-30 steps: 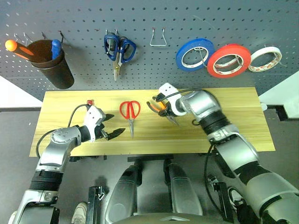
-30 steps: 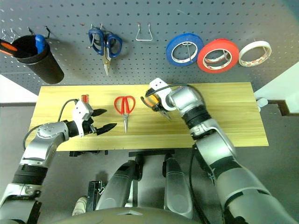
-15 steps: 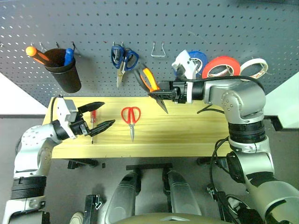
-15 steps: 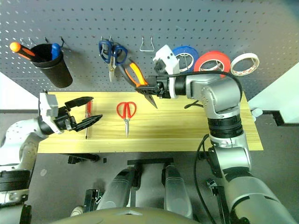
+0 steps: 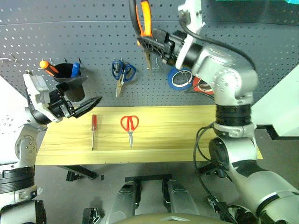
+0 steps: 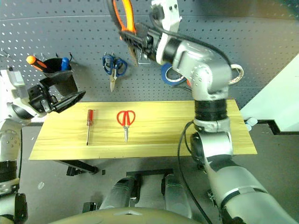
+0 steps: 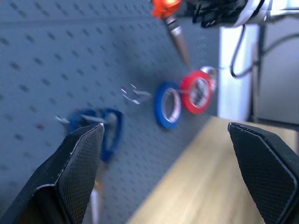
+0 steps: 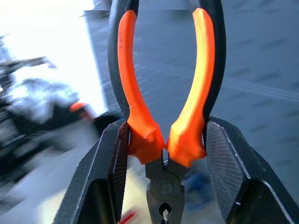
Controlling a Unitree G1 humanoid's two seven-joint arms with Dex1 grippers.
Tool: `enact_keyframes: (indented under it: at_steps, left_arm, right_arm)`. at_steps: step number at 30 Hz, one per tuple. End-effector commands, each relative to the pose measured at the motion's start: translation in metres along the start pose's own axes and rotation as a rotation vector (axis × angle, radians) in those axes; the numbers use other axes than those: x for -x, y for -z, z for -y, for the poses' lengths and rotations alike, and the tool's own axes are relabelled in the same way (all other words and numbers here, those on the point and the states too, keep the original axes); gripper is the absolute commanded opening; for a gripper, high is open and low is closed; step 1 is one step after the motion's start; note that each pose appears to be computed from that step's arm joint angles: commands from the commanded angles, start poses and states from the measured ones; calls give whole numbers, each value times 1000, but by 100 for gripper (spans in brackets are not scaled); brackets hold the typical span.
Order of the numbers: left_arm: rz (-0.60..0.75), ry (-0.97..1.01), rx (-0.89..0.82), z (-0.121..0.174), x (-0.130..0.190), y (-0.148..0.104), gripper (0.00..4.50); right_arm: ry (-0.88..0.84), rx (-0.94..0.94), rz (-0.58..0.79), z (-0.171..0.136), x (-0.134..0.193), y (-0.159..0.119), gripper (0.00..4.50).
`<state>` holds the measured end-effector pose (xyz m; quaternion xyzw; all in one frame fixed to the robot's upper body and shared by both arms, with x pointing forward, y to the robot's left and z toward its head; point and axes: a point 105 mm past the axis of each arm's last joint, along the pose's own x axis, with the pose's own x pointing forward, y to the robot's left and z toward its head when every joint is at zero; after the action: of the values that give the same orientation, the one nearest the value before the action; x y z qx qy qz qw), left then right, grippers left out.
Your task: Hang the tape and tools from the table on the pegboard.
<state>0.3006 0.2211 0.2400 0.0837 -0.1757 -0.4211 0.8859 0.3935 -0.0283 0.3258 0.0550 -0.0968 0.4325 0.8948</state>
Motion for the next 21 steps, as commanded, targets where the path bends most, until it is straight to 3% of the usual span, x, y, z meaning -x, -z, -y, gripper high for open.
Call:
enact_keyframes:
  at_steps: [1, 8, 21]
  left_arm:
    - [25, -69, -22, -12, 2, -9, 447]
    - [-26, -113, -28, -16, 2, 2, 447]
    - [-68, -112, -30, -9, 4, 10, 447]
  right_arm:
    - [98, 47, 87, 10, -16, -18, 204]
    - [191, 92, 83, 18, -39, -4, 204]
    - [314, 186, -20, 45, -34, 42, 204]
